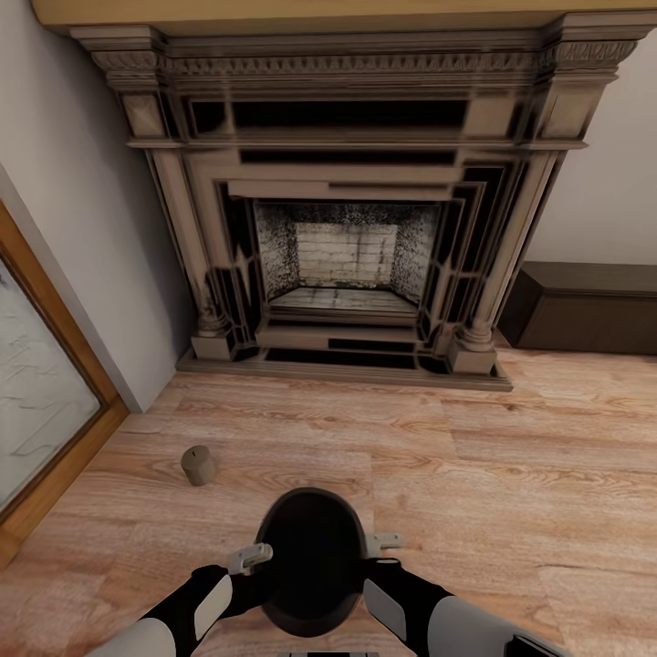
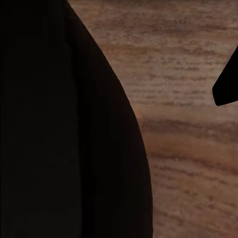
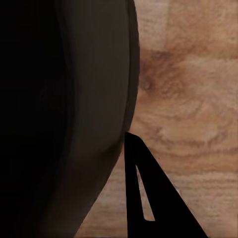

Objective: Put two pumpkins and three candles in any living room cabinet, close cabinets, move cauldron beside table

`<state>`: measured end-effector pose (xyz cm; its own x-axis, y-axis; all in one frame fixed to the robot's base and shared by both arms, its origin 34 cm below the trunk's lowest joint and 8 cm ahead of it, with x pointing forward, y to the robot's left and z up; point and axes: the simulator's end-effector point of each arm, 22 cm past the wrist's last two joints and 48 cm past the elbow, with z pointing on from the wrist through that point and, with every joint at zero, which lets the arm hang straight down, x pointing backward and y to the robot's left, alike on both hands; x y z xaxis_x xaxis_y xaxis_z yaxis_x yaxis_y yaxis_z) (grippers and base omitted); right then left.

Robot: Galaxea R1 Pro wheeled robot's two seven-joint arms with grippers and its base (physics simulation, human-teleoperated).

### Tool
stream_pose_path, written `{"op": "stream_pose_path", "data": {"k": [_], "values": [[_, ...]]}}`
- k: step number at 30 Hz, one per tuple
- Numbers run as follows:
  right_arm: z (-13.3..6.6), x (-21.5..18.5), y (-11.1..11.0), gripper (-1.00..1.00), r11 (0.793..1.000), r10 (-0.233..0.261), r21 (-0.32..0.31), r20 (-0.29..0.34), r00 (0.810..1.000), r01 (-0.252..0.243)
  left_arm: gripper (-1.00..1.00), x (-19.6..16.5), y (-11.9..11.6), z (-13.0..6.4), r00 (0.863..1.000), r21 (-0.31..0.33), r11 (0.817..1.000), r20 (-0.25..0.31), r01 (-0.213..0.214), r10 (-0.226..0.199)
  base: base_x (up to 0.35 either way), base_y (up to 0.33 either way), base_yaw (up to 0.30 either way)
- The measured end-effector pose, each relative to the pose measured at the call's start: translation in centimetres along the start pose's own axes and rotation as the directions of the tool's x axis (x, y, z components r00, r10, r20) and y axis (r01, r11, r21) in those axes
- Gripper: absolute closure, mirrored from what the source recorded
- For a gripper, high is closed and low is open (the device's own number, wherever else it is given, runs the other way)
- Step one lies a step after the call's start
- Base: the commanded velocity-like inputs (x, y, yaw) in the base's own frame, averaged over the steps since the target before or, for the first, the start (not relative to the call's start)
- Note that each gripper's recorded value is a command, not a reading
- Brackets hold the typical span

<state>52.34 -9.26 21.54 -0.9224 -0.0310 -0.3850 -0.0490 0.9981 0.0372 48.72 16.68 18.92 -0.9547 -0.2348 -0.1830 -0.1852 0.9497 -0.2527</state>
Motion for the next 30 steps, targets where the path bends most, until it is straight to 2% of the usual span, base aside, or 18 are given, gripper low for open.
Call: {"op": "stream_pose_path", "data": {"k": [3, 17, 18, 30], "values": [[0.02, 0.17, 0.51, 1.0, 1.0, 0.004, -0.025, -0.006, 1.0, -0.004, -1.0, -0.01, -0.01, 0.0, 1.0, 0.0, 1.0, 0.0, -0.001, 0.001, 0.0, 0.0, 0.0], [0.05, 0.27, 0.56, 1.0, 0.999, 0.009, -0.031, -0.009, 1.0, -0.009, -1.0, 0.0, 0.0, 0.0, 1.0, 0.0, 1.0, 0.0, 0.0, 0.0, 0.0, 0.0, 0.0], [0.05, 0.27, 0.56, 1.0, 0.999, 0.008, -0.031, -0.009, 1.0, -0.009, 1.0, -0.01, -0.01, 0.0, 1.0, 0.0, 1.0, 0.0, 0.0, 0.0, 0.0, 0.0, 0.0], [0.04, 0.28, 0.58, 1.0, 0.999, 0.009, -0.031, -0.009, 1.0, -0.009, 1.0, -0.08, 0.25, -0.03, 1.0, -0.007, 1.0, 0.001, -0.003, 0.003, 0.0, 0.0, 0.0]]}}
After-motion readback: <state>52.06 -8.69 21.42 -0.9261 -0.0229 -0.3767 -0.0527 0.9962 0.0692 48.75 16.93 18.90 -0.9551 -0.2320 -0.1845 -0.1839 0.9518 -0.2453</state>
